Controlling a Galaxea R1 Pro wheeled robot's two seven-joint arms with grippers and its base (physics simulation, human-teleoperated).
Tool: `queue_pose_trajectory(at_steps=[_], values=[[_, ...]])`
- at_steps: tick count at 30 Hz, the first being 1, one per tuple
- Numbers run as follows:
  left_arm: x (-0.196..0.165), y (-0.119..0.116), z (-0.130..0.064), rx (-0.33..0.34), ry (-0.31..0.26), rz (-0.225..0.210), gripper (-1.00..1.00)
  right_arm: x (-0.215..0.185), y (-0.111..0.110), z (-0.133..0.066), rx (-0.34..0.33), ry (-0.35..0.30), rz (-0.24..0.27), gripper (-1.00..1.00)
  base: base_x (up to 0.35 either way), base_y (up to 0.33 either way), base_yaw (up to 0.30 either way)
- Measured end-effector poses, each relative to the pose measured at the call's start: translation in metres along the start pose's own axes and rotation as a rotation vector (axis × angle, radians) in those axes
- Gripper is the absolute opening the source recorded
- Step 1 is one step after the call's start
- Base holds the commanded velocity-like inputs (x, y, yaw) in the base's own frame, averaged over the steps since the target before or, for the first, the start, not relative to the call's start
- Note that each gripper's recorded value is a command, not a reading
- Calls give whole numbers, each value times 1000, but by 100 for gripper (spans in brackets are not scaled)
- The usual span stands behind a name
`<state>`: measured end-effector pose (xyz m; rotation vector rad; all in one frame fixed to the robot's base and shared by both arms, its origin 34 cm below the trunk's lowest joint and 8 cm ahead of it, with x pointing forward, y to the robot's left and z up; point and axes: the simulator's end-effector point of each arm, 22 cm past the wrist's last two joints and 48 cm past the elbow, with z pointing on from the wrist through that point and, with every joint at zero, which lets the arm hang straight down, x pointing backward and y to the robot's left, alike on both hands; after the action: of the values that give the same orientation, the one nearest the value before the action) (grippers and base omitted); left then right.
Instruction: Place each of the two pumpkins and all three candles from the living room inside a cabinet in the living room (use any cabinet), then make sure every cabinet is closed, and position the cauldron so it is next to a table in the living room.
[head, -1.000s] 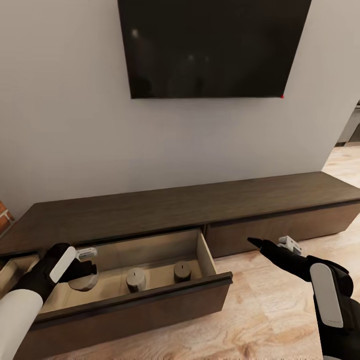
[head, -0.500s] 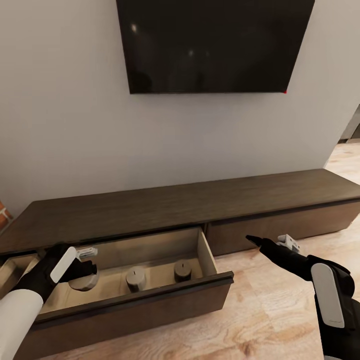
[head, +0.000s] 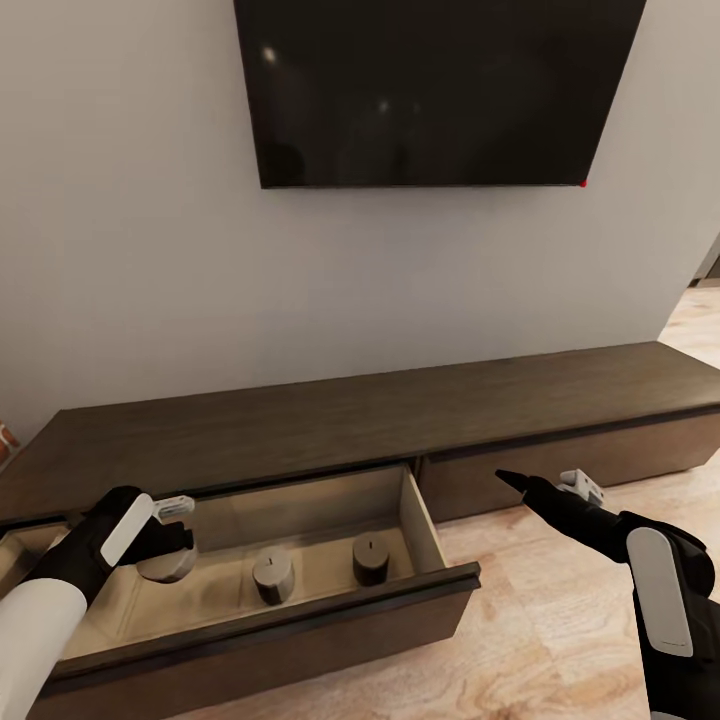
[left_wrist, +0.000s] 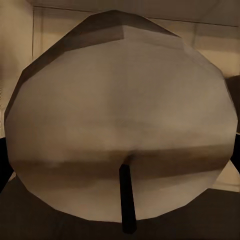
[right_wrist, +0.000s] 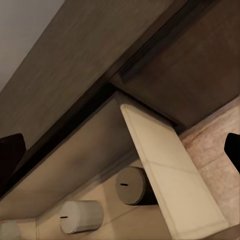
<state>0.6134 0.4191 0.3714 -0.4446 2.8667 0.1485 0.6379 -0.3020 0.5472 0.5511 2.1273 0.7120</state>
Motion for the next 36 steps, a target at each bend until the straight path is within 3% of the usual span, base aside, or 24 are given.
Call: queue_pose_trajectory(at_steps=[5,19,35,36], values=[[0,0,0,-2,0,1,-100,0,0,0,0,0,0,100,7,3,0],[16,-1,29,-13,55,9,-100,18,-22,18,35,43,17,100,0,0,0],[20,0,35,-18,66,11,-100,22,-26,22,41,52,21,100,0,0,0],[20,0,35,-18,66,11,100,22,-26,22,41,52,21,100,0,0,0]])
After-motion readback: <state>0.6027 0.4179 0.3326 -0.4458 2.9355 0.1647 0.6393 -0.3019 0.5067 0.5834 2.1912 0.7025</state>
